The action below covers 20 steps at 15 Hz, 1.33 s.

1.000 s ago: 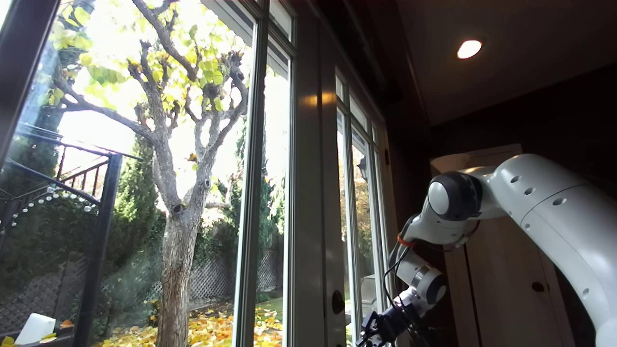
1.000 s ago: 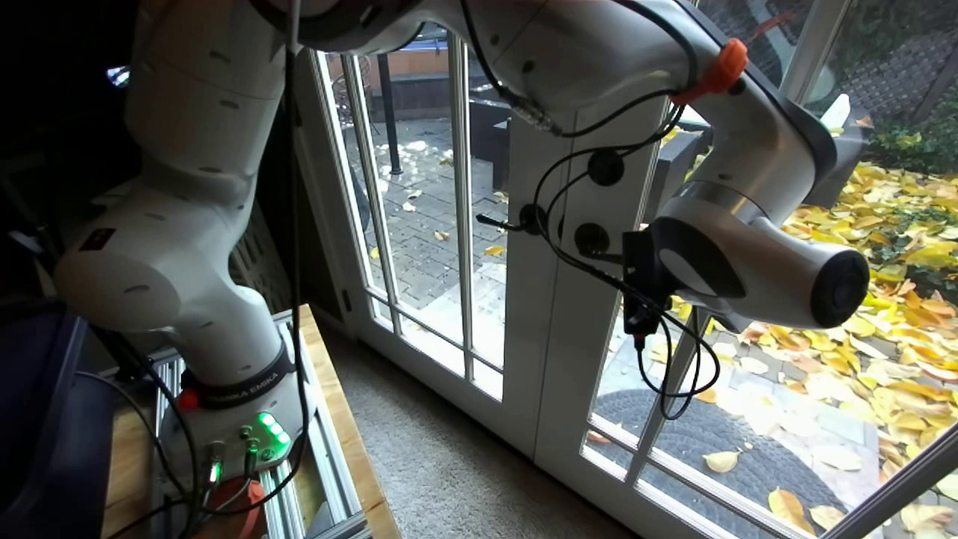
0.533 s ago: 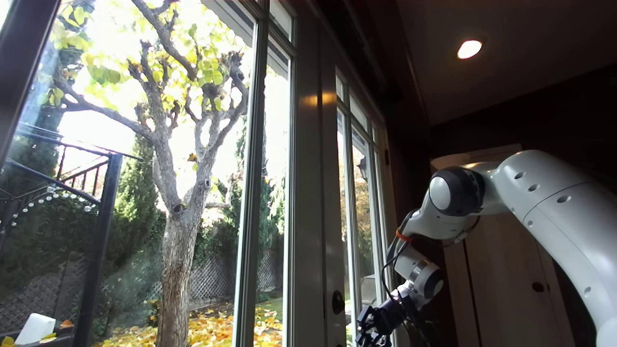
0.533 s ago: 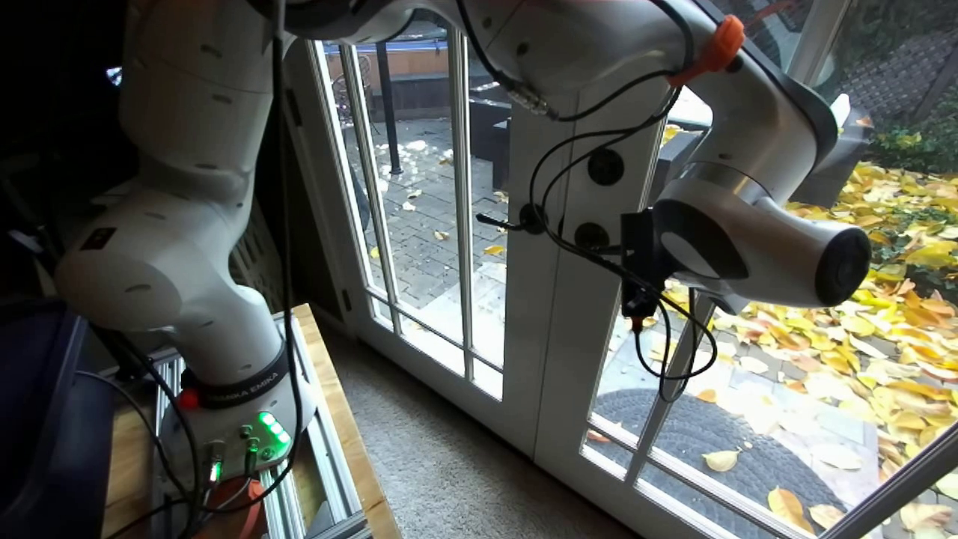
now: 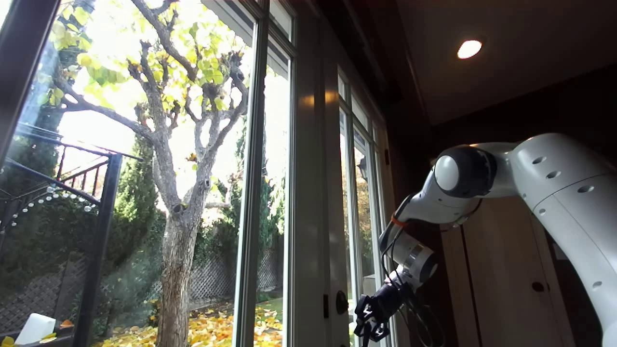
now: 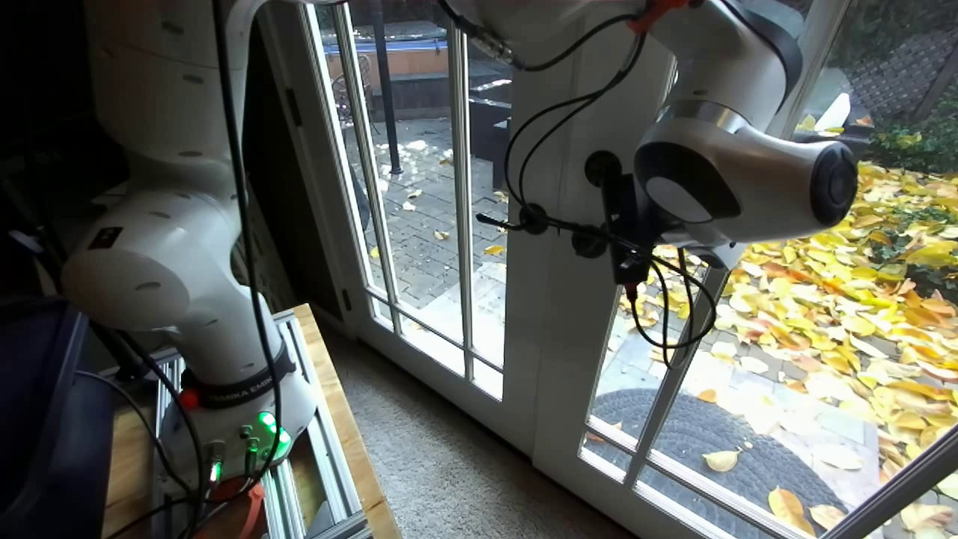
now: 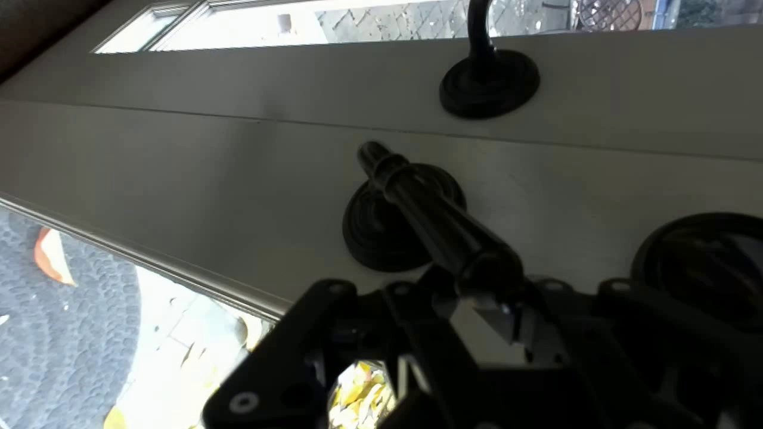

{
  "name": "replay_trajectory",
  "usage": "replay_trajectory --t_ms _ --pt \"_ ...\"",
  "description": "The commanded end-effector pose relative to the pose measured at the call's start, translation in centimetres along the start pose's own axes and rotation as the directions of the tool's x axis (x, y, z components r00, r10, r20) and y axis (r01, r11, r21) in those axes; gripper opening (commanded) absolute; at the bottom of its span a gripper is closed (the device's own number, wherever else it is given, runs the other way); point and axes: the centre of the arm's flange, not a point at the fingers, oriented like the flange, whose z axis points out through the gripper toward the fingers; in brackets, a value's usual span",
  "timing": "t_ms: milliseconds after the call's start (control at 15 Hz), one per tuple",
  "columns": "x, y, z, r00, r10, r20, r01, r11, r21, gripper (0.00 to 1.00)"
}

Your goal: Open the right window.

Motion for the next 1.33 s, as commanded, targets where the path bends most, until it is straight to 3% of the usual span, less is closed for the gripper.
replay_trajectory --t_ms 0,533,1067,1133,1267 --pt "-6.2 -1.9 0.6 0.993 0.009 0.121 -0.001 0.998 -0.067 0.02" --pt "-7.8 -0.8 -4.3 0.986 0.031 0.164 0.009 0.971 -0.239 0.02" --pt "-9.1 -2.6 -9.6 0.988 -0.088 0.130 0.124 0.943 -0.308 0.02" --pt "-9.4 -3.3 -10.7 0.986 -0.113 0.119 0.145 0.940 -0.307 0.35" --pt "-9.9 -4.9 -12.6 0.980 -0.171 0.103 0.196 0.921 -0.336 0.42"
